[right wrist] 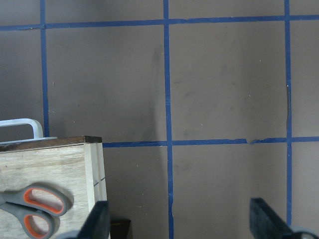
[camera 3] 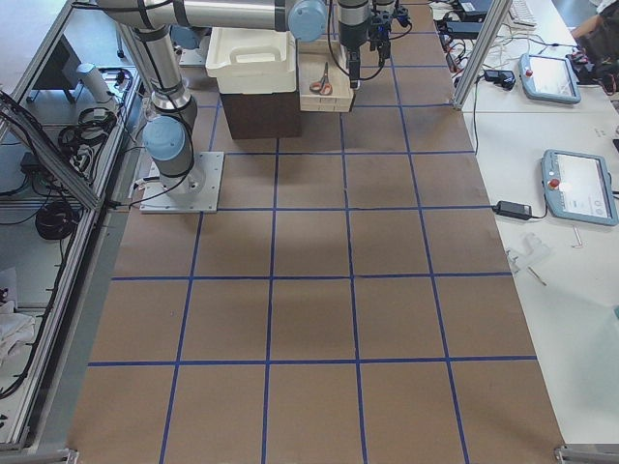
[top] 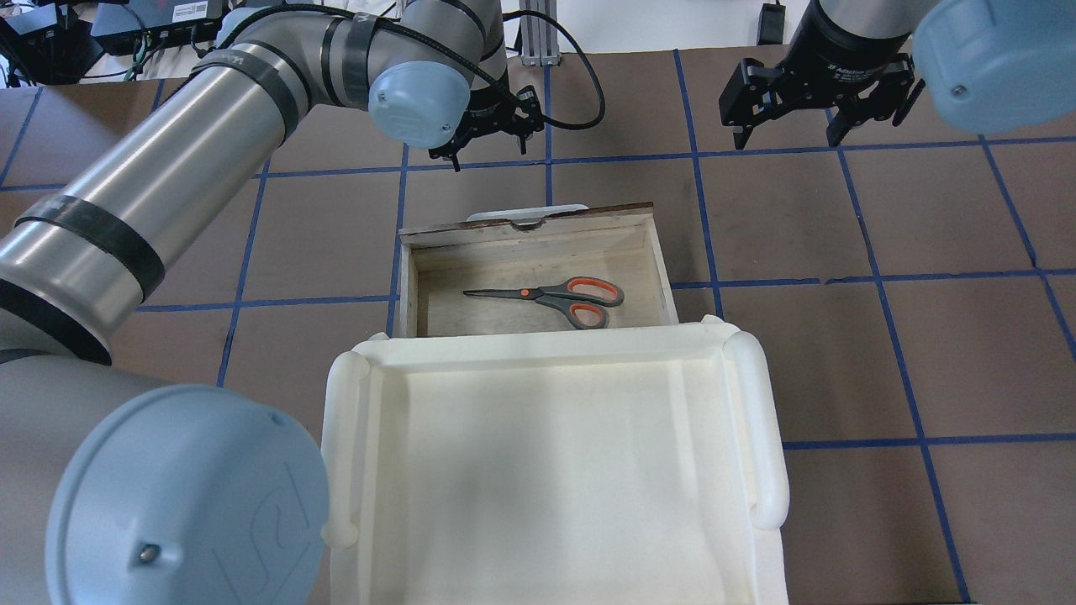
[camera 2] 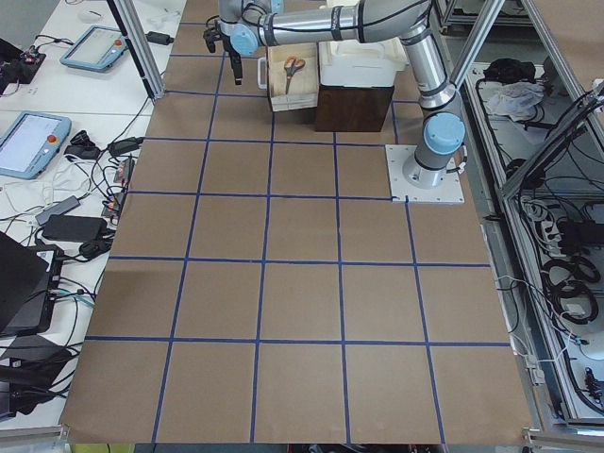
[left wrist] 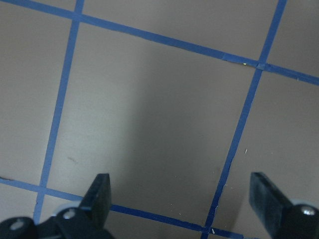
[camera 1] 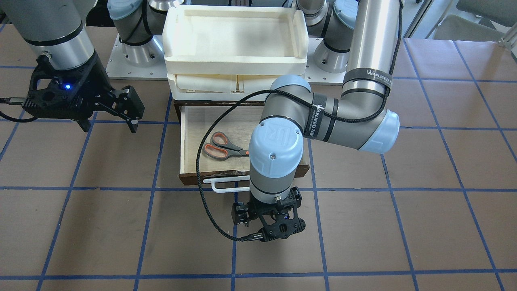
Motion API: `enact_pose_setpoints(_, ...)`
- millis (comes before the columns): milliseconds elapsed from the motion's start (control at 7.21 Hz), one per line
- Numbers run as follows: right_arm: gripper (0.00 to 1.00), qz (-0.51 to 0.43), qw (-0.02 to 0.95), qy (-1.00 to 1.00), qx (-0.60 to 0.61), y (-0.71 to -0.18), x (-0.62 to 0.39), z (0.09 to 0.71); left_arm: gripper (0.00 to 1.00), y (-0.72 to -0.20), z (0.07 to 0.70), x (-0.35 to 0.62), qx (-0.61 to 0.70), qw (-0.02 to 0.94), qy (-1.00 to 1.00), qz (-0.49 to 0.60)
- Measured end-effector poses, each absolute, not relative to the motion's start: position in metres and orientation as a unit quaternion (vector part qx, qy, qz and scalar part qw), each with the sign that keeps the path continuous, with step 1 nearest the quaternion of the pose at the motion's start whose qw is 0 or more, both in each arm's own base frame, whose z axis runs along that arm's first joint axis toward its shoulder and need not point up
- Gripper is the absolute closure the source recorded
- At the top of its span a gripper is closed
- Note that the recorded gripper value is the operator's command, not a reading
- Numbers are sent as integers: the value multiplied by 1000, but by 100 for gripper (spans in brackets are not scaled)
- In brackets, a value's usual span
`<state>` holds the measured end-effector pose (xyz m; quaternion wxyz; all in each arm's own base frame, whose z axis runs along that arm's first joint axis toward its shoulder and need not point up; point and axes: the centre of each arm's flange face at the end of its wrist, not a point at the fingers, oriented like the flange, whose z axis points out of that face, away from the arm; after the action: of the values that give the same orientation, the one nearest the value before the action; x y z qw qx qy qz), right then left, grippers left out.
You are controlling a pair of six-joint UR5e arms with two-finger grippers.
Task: Put scissors in drawer and close it
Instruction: 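Move the left gripper over the drawer's white handle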
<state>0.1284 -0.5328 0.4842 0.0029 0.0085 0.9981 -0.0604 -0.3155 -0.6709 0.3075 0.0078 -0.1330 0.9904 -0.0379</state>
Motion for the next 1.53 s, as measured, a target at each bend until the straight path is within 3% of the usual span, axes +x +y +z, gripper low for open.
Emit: enact_pose_setpoints(1526,0,-52,3,999,11,-531,120,476,0,-650,201,-364,-54,1,992,115)
